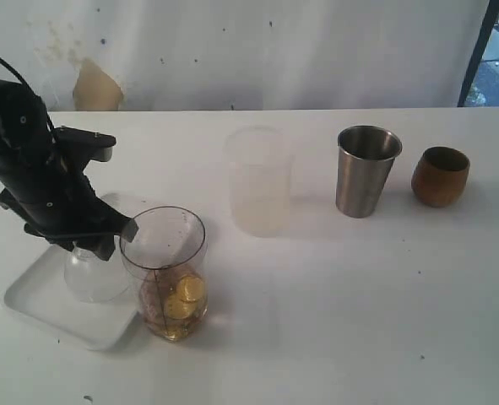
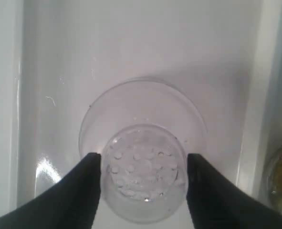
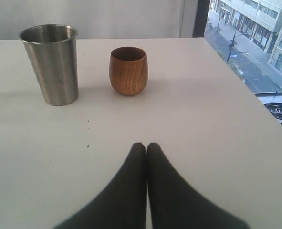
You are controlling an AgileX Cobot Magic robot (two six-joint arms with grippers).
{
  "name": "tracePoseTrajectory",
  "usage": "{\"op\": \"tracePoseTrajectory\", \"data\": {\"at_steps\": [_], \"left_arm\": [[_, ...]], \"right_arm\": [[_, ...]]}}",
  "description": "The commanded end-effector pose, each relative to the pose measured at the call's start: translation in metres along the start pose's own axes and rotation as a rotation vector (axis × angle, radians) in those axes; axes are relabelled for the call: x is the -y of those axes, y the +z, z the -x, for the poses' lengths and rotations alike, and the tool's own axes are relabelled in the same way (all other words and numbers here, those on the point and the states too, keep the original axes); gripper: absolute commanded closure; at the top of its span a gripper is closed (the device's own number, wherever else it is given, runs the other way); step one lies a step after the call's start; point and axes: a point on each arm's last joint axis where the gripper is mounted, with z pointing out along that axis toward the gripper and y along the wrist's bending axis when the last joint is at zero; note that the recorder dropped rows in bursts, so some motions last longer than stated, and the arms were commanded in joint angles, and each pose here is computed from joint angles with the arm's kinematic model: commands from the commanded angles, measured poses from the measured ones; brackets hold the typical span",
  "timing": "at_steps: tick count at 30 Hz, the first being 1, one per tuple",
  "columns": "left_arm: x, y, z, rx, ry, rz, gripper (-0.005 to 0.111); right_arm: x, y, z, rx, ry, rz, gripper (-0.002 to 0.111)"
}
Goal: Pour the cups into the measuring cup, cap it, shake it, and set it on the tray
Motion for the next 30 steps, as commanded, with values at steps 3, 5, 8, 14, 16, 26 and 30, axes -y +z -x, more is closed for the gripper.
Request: {"op": "tracePoseTrajectory", "data": {"at_steps": [3, 5, 8, 14, 16, 26, 30], "left_arm": [[-0.002, -0.005, 0.002, -0.014, 0.016, 0.034, 0.107], [-0.002, -0.011, 0.005, 0.001, 0.016, 0.034, 0.107], [-0.002, -0.029, 0.013, 0.039, 0.017, 0.036, 0.107], [-0.007, -0.075, 0.021, 0.061, 0.048, 0.092, 0.107], [-0.007, -0.091, 0.023, 0.068, 0.049, 0.097, 0.107], [0.032, -0.200, 0.007, 0.252, 0.229, -0.143, 0.107], [0.063, -0.188, -0.008, 0.192, 0.326, -0.181, 0.107]], "right_arm": [[0.001, 0.000, 0.001, 0.010, 0.004, -0.010, 0.108], [0.001, 0.000, 0.001, 0.010, 0.004, -0.010, 0.108], [0.001, 0.000, 0.001, 0.010, 0.004, -0.010, 0.108], [0.001, 0.000, 0.001, 0.010, 0.004, -0.010, 0.108], [0.001, 0.000, 0.001, 0.010, 0.004, -0.010, 0.108], [0.001, 0.000, 0.001, 0.011, 0.031, -0.010, 0.108], [0.001, 0.000, 0.001, 0.011, 0.035, -0.010, 0.108]]}}
